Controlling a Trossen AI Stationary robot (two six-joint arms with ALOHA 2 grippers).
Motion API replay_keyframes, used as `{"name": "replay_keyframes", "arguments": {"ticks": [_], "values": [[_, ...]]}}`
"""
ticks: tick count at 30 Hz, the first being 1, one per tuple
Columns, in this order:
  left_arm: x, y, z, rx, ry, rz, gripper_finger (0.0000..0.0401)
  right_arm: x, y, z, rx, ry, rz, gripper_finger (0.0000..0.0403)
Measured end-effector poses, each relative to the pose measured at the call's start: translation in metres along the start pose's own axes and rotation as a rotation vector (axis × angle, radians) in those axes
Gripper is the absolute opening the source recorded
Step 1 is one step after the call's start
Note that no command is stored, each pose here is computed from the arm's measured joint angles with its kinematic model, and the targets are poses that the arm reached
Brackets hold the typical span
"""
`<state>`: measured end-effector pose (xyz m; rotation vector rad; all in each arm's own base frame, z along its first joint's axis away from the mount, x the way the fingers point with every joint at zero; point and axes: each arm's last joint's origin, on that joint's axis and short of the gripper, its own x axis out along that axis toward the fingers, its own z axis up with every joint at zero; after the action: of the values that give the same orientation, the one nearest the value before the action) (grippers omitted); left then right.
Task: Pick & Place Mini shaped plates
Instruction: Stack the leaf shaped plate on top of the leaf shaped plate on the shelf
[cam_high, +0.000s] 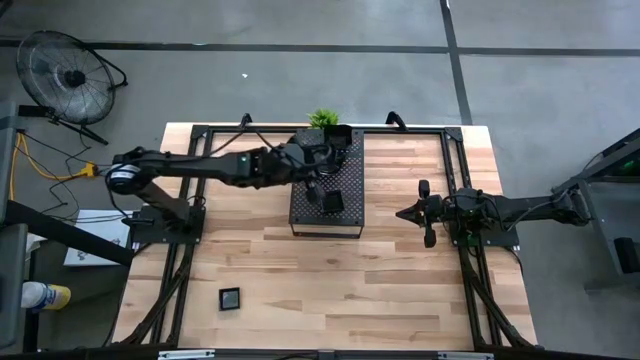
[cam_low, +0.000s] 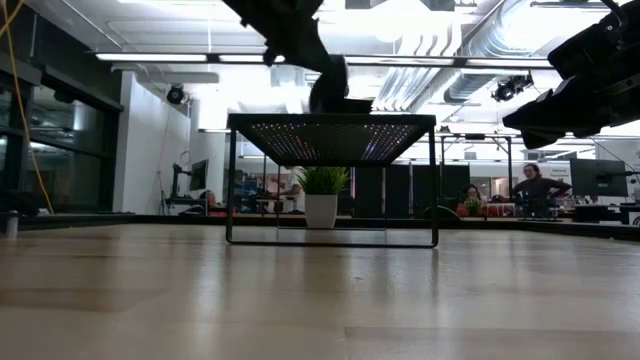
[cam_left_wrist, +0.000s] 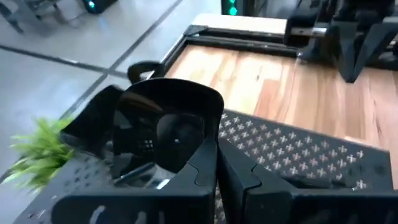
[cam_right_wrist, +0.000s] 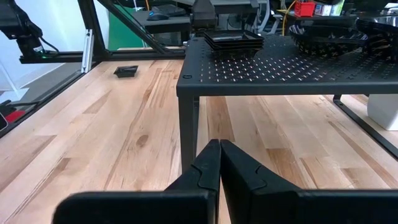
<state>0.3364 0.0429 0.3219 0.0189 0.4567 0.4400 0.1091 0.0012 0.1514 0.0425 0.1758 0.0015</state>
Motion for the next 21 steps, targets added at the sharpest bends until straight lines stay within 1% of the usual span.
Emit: {"name": "replay_keyframes", "arguments": {"ticks": [3,9,13,16,18,21], "values": [[0.0085,-0.0034,-0.0008,-0.008,-0.019,-0.016,0.0001,-0.0001,0.0000,0.0002,0.000,-0.002,0.000,0.0005],[0.0113,-0.0042,-0.0039,-0.018,0.003,-0.011,0.0001,-0.0001,0.0000,0.0002,0.000,-0.002,0.000,0.0004],[0.0113,-0.0030,-0.0058,-0.054,0.019,0.030,0.0001,0.0000,0.0000,0.0001,0.000,-0.001,0.000,0.0005],[0.0105,-0.0054,-0.0061,-0.056,0.020,0.027,0.0001,0.0000,0.0000,0.0001,0.000,-0.001,0.000,0.0005],[0.0098,-0.0079,-0.0063,0.020,0.023,0.006,0.0001,0.0000,0.0000,0.0001,0.000,-0.001,0.000,0.0005],[0.0076,-0.0098,-0.0059,0.155,0.022,-0.070,0.0001,0.0000,0.0000,0.0001,0.000,-0.001,0.000,0.0005]]}}
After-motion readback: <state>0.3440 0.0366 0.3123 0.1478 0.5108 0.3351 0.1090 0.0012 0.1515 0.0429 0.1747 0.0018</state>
